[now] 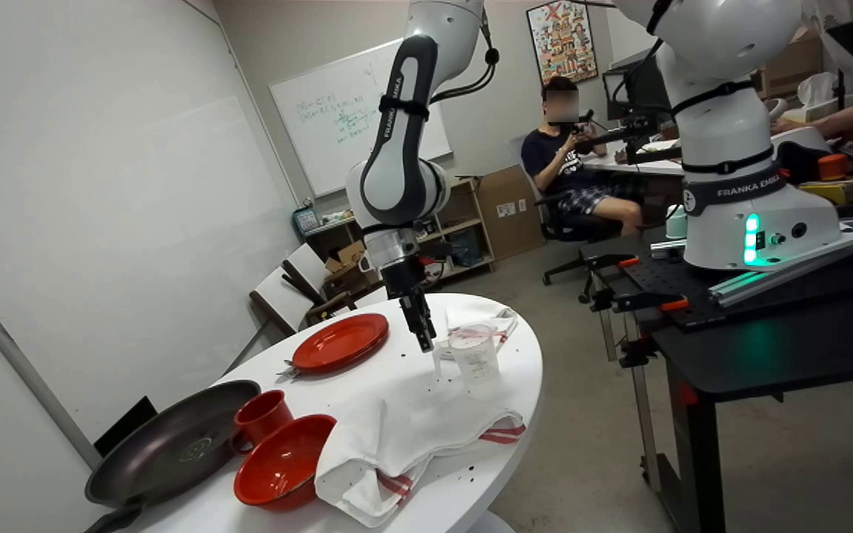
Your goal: Move the transparent jar closer to you
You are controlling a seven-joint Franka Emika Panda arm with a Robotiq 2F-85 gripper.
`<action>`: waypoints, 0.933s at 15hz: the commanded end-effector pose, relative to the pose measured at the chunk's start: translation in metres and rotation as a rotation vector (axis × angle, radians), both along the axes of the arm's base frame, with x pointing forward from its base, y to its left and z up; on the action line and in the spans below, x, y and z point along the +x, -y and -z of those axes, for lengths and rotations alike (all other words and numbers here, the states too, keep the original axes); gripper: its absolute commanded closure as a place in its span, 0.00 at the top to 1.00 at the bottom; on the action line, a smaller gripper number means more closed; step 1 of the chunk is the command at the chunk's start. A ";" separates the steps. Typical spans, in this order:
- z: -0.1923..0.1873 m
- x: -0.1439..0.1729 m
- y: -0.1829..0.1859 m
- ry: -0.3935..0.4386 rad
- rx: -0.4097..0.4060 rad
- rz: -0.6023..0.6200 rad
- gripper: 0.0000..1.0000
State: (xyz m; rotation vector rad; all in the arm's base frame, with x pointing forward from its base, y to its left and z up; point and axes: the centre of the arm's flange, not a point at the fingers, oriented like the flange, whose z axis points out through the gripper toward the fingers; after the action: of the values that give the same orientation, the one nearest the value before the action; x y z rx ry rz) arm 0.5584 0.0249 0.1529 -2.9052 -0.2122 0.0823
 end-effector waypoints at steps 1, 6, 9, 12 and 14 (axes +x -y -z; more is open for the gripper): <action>-0.051 -0.007 -0.001 0.045 -0.004 0.012 1.00; -0.144 -0.020 -0.005 0.172 0.015 0.012 1.00; -0.137 -0.001 -0.007 0.182 0.004 0.011 1.00; -0.131 -0.002 -0.006 0.172 0.003 0.013 1.00; -0.122 -0.002 -0.005 0.157 0.004 0.016 1.00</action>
State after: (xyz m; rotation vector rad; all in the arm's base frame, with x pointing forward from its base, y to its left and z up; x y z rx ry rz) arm 0.5565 0.0298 0.2747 -2.9101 -0.2158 -0.1497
